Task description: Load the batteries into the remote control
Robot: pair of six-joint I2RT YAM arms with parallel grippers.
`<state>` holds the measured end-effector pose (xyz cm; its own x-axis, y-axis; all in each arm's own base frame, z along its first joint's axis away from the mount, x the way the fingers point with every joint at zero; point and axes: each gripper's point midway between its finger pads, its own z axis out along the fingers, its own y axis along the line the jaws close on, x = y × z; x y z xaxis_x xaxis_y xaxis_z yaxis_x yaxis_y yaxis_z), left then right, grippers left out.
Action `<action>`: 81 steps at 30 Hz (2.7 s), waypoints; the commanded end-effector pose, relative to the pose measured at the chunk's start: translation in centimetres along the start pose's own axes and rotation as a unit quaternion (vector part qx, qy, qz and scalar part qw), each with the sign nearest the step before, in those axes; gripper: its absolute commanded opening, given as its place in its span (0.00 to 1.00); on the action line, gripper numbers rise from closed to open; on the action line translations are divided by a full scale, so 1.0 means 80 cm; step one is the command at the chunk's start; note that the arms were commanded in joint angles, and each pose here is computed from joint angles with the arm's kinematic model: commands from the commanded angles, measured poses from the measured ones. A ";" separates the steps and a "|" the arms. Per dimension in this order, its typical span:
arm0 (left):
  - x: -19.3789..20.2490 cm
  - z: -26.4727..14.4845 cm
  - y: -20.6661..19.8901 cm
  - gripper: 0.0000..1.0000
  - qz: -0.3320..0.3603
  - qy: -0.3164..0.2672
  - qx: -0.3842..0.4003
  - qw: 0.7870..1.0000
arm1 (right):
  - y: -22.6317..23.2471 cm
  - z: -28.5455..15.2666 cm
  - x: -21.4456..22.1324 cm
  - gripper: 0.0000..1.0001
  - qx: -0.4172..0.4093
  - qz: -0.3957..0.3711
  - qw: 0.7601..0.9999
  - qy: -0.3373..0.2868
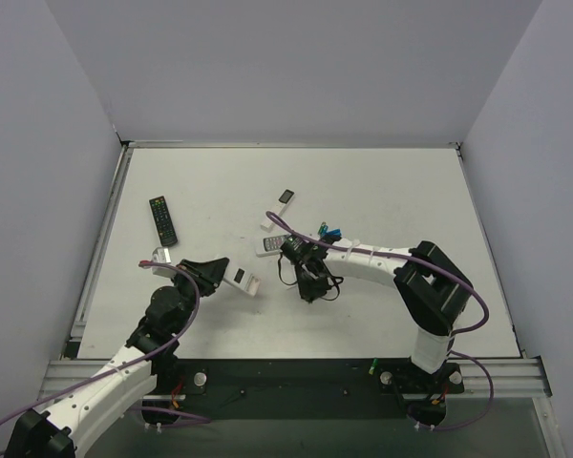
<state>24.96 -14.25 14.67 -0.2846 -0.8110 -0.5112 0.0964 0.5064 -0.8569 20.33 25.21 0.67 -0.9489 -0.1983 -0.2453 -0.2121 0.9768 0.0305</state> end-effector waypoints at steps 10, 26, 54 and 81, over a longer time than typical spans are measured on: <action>0.036 -0.016 0.062 0.00 0.022 0.027 -0.025 0.999 | -0.004 -0.016 0.012 0.29 -0.011 -0.022 0.999 0.021; 0.036 -0.016 0.059 0.00 0.023 0.030 -0.018 0.999 | 0.033 -0.017 0.016 0.27 -0.081 -0.039 0.994 0.059; 0.039 -0.026 0.044 0.00 0.069 0.060 0.000 0.996 | 0.028 -0.093 -0.033 0.40 -0.182 -0.533 0.810 -0.161; 0.068 -0.030 0.057 0.00 0.082 0.148 -0.062 0.984 | 0.034 -0.025 -0.007 0.32 -0.149 -0.762 0.628 -0.059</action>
<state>21.30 -15.37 7.31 -0.5486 -0.6202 -0.5607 0.0156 0.6629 -0.7485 19.93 27.37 2.60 0.3790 -0.8774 -0.2942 -0.9247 -0.3470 -0.1564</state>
